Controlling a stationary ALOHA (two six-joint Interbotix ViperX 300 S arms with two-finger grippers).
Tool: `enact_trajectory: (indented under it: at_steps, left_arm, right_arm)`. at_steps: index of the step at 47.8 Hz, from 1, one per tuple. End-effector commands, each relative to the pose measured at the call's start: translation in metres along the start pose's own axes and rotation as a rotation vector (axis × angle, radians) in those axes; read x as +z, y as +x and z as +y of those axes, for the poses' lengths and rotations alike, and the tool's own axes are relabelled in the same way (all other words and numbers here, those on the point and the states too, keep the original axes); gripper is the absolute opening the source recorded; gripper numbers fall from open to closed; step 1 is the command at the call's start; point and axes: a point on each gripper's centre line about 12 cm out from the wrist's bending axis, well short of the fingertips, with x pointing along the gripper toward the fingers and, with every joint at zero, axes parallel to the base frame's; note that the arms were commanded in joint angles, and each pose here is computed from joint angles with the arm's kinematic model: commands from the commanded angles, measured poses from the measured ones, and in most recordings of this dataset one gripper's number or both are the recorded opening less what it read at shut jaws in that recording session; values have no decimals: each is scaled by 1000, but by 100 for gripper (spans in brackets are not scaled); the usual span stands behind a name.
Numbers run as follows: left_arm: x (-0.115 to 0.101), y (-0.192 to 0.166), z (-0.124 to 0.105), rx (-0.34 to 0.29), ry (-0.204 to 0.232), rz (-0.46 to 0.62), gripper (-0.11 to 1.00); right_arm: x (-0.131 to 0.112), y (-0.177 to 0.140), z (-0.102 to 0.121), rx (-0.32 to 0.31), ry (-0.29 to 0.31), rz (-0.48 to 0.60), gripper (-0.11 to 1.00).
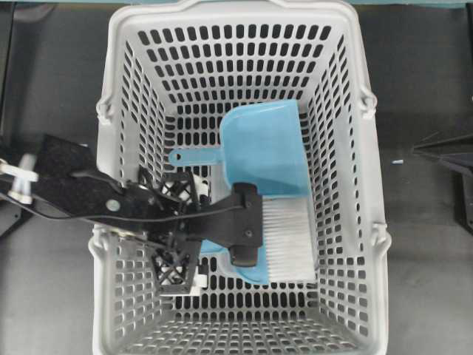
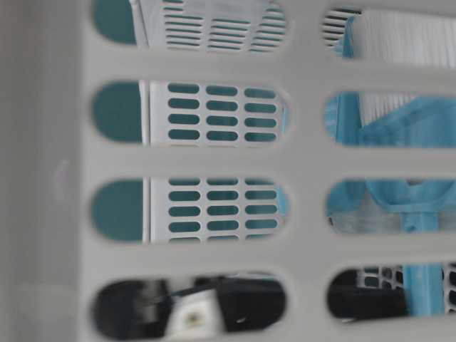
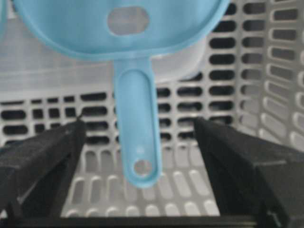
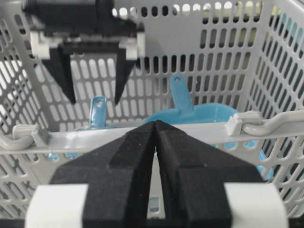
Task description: Pick up the hand brush from the shopping basket with the left arm.
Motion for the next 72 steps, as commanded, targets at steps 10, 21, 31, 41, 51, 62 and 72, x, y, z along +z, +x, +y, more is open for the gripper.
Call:
enact_trajectory:
  at_steps: [10, 21, 31, 41, 51, 62, 72]
  left_arm:
    - [-2, 29, -1, 5, 4, 16, 91]
    - [0, 49, 1, 6, -3, 16, 90]
    - [-3, 52, 2, 7, 5, 22, 90]
    - [-3, 52, 2, 7, 12, 22, 82]
    - [-3, 45, -3, 0, 25, 11, 26]
    - [7, 14, -4, -9, 51, -41, 25]
    - [19, -42, -4, -9, 39, -59, 25]
  right_arm:
    - [3, 1, 0, 2, 3, -11, -1]
    - [0, 1, 0, 2, 4, -8, -1]
    - [-1, 1, 1, 3, 4, -5, -1]
    - [-1, 1, 0, 2, 4, -5, -1]
    - [0, 1, 1, 3, 4, -11, -1]
    - [-1, 1, 1, 3, 4, -9, -1]
    - [-2, 1, 1, 3, 4, -8, -1]
